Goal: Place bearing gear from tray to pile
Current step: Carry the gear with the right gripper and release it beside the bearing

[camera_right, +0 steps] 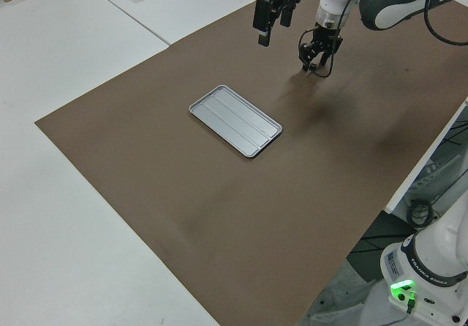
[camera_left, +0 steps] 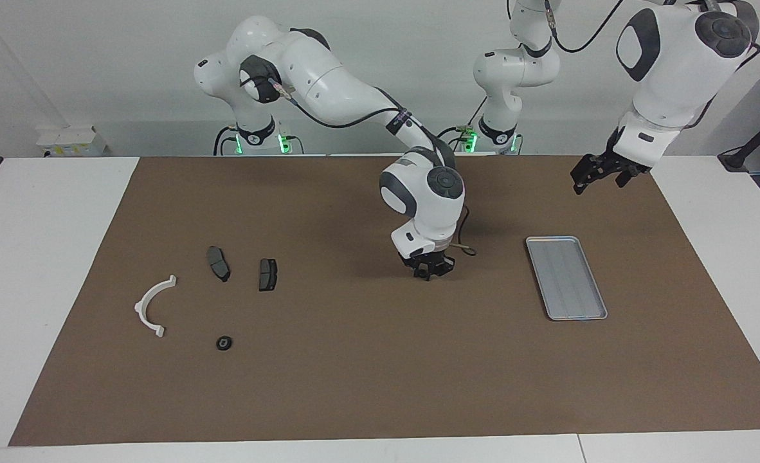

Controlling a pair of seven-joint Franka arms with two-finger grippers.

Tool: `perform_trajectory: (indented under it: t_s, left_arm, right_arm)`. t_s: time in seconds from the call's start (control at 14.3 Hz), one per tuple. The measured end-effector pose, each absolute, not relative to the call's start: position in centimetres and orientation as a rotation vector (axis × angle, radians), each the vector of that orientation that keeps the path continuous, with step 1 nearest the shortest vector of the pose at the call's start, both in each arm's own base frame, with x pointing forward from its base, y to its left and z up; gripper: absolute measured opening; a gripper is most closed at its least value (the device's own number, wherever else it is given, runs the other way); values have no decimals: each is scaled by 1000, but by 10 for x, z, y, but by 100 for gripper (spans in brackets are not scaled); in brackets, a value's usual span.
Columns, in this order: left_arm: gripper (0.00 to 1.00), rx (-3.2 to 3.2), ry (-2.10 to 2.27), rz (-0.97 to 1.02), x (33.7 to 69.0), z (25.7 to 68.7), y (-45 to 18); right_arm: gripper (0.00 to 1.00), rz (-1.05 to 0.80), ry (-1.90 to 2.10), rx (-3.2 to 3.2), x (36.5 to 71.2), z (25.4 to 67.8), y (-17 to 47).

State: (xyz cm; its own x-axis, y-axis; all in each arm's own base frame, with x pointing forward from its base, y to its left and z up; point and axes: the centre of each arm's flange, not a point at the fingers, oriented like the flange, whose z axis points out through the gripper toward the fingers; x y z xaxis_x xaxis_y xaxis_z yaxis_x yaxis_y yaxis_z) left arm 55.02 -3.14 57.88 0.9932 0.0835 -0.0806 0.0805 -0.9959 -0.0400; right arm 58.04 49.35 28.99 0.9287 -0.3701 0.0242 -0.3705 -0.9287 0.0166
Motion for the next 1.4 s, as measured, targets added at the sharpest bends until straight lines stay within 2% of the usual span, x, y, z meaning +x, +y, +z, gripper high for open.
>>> perform_trajectory:
  t_s: [0.28, 0.42, 0.7, 0.84, 1.05, 1.26, 1.4]
  left_arm:
    - [100, -3100, -127, 128, 550, 579, -32]
    - [100, -3100, -126, 127, 550, 579, -32]
    - [100, -3100, -127, 126, 550, 579, -32]
    - [100, -3100, -127, 126, 550, 579, -32]
    - [100, -3100, -127, 126, 550, 579, -32]
    - [100, -3100, -127, 126, 550, 579, -32]
    - [100, -3100, -127, 126, 550, 579, -32]
  right_arm:
    - [24, 30, -597, 3058, 582, 290, 491]
    - [24, 5, -549, 3019, 598, 294, 466]
    - [24, -55, -282, 3038, 691, 358, 309]
    - [24, -60, -165, 3056, 716, 369, 243]
    - [24, -33, -39, 3076, 735, 348, 187]
    - [24, 20, 78, 3087, 740, 308, 152]
    - [24, 44, 133, 3089, 744, 297, 123]
